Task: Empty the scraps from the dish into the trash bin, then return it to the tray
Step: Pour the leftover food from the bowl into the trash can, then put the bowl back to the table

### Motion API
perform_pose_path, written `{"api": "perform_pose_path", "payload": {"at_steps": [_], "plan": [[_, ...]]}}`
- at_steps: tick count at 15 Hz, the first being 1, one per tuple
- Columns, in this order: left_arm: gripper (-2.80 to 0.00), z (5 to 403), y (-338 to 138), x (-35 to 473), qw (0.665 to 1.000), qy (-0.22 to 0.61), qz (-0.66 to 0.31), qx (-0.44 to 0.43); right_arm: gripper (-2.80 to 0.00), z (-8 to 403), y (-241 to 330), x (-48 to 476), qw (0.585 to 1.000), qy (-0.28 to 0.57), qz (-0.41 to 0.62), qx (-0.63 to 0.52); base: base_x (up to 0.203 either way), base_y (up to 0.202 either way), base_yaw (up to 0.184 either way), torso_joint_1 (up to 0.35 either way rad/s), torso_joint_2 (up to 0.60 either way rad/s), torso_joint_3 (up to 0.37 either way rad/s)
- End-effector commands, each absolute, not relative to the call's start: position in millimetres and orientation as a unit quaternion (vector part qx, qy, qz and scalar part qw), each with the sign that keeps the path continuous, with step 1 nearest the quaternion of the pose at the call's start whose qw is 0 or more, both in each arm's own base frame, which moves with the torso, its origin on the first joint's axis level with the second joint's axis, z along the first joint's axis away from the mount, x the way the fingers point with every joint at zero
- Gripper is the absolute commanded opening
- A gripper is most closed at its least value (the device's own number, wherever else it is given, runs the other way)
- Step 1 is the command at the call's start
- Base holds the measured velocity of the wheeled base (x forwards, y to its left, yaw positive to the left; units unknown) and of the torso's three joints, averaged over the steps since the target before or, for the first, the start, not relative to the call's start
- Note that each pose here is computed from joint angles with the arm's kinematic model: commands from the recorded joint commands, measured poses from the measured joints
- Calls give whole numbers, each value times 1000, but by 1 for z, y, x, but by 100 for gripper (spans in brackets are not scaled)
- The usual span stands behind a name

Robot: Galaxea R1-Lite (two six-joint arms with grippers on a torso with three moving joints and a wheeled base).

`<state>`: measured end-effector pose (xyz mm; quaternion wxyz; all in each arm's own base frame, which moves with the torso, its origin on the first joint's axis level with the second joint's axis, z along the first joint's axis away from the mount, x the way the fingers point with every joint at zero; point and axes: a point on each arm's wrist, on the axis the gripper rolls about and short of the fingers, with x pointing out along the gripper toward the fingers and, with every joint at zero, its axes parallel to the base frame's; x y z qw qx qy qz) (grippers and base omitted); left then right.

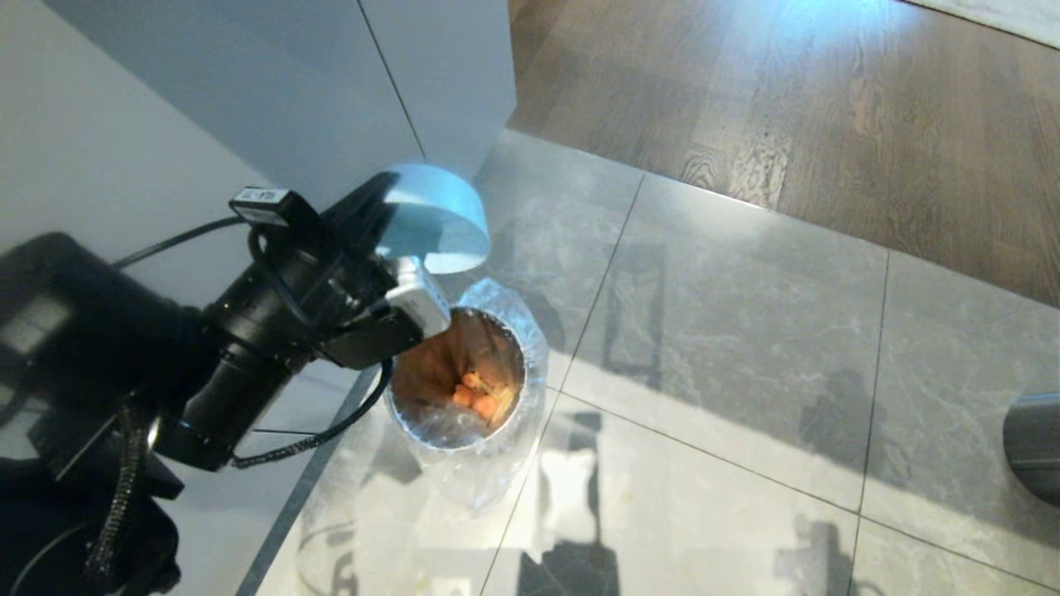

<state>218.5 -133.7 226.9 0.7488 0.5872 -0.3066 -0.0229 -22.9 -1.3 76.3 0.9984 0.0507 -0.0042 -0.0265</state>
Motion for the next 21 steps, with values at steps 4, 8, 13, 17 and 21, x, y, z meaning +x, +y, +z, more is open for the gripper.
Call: {"api": "perform_pose_path", "payload": {"at_steps": [4, 8, 13, 17, 21], "plan": [[-280, 226, -129, 211, 751, -311, -11, 582, -280, 76, -1, -23, 998, -4, -27, 51, 0, 0, 0, 0, 0, 0], [-280, 231, -117, 196, 772, -302, 5, 559, -280, 76, -1, -23, 998, -4, -27, 51, 0, 0, 0, 0, 0, 0], [-280, 227, -96, 165, 795, -272, 28, 541, -280, 77, -1, -23, 998, -5, -27, 51, 0, 0, 0, 0, 0, 0], [-280, 217, -87, 151, 819, -228, 0, 527, -280, 76, -1, -23, 998, -4, -27, 51, 0, 0, 0, 0, 0, 0], [-280, 201, -93, 145, 880, -150, -105, 439, -280, 76, -1, -23, 998, -5, -27, 51, 0, 0, 0, 0, 0, 0]]}}
